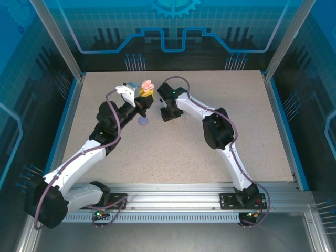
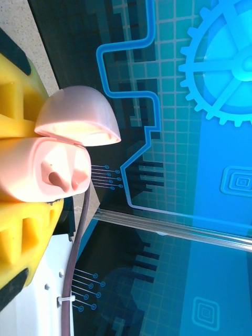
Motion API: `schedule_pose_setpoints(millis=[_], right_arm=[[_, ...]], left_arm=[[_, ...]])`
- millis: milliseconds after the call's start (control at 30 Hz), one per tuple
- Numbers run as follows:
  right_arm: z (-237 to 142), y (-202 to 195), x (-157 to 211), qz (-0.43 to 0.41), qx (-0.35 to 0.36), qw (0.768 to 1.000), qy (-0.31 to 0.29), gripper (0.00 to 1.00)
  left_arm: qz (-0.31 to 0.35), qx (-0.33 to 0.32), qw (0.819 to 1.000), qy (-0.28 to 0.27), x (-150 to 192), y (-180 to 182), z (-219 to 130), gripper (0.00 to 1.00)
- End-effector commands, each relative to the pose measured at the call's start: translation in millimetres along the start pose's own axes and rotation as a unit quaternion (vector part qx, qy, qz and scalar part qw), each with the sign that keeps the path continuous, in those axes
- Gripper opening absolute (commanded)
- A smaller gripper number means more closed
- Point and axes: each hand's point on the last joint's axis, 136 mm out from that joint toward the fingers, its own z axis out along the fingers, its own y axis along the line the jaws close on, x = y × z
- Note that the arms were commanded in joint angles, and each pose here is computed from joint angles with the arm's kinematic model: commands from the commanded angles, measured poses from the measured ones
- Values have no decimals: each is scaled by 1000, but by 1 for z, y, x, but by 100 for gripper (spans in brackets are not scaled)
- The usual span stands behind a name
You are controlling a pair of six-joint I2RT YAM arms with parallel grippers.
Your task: Insert wireless bluetooth earbuds into charging case
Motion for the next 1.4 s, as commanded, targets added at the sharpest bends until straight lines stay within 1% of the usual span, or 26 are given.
schedule_pose_setpoints(millis=[0, 800, 1167, 1367], right_arm=[[5, 3, 5, -13, 7, 1000, 14, 38], [19, 4, 18, -22, 23, 999, 35, 34], [21, 4, 20, -27, 29, 998, 40, 27], [17, 4, 21, -24, 26, 999, 38, 20]], left_arm=[[20, 14, 999, -27, -24, -9, -1, 0], [20, 11, 999, -24, -21, -9, -1, 0], [21, 13, 999, -26, -22, -11, -2, 0], [21, 12, 999, -24, -21, -11, -2, 0]])
